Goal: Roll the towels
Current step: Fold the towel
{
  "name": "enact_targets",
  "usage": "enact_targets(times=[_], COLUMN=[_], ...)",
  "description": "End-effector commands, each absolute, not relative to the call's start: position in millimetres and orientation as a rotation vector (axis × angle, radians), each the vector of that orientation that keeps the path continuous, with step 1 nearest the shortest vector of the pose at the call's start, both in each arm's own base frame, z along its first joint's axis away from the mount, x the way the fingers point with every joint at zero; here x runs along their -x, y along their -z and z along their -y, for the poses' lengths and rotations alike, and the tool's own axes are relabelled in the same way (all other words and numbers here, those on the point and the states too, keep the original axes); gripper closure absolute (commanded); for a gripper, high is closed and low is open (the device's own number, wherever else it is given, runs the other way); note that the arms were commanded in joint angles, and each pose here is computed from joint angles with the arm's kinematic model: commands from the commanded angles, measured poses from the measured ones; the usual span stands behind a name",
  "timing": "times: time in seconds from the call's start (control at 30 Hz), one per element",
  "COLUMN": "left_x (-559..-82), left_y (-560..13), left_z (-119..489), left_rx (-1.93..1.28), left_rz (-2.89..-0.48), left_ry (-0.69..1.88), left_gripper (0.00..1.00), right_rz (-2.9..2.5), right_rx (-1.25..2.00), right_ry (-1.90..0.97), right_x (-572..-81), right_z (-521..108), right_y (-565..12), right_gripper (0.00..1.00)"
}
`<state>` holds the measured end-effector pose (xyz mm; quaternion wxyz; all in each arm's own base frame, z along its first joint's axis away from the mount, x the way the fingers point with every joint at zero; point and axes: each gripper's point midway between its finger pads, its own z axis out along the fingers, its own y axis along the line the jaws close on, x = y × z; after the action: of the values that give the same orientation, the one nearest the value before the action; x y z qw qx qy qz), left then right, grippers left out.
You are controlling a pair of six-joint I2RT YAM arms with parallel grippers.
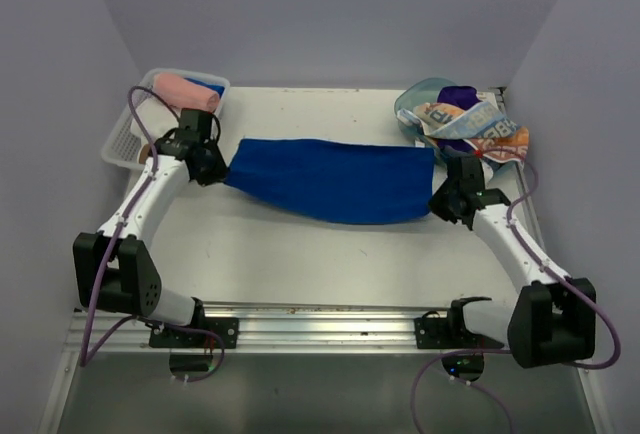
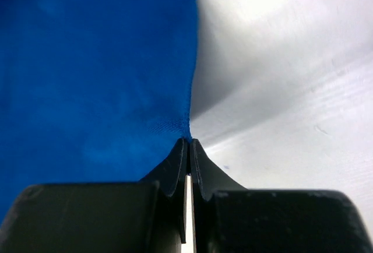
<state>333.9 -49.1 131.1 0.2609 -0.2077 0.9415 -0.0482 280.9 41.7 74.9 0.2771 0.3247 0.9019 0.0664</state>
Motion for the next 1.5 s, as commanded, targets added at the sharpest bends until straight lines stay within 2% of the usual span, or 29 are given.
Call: enact_targets(times=[0.0, 0.23, 0.6, 0.8, 1.03, 1.23, 1.37, 1.47], left_x=[-360.0, -374.3, -350.9, -324.3, -266.1, -229.7, -220.6, -232.6], left_y=[-207.4, -313.1, -391.8, -403.1, -419.7, -406.6, -391.8, -367.2], left_z=[47.7, 52.9, 56.4, 58.3, 53.9, 47.4, 41.4, 33.7], left_rx=[0.494, 0.397, 0.345, 0.317, 0.324, 0.370, 0.419, 0.461], left_rz=[-2.362, -2.135, -1.934, -1.881, -1.818, -1.816, -1.815, -1.845], left_ry=[0.192, 0.284, 0.370, 0.409, 0.443, 0.446, 0.431, 0.373], left_gripper=[1.00, 1.00, 1.00, 1.00, 1.00, 1.00, 1.00, 1.00], right_rz=[-2.216, -2.061, -1.880, -1.903, -1.863, -1.865, -1.911, -1.946], right_rx=[-0.781, -0.681, -0.625, -0.596, -0.578, -0.603, -0.631, -0.666], right_ry=[-0.166, -0.170, -0.226, -0.244, -0.290, -0.309, -0.331, -0.334], right_x=[-309.2, -308.8, -267.4, -238.1, -181.3, -137.3, -125.9, -138.7], right_z=[-27.5, -18.4, -11.7, -13.2, -11.5, -8.3, -11.5, -14.2], right_y=[-168.3, -273.8, -368.7, -369.2, -382.1, -374.5, -359.4, -340.7], right_gripper=[1.00, 1.00, 1.00, 1.00, 1.00, 1.00, 1.00, 1.00])
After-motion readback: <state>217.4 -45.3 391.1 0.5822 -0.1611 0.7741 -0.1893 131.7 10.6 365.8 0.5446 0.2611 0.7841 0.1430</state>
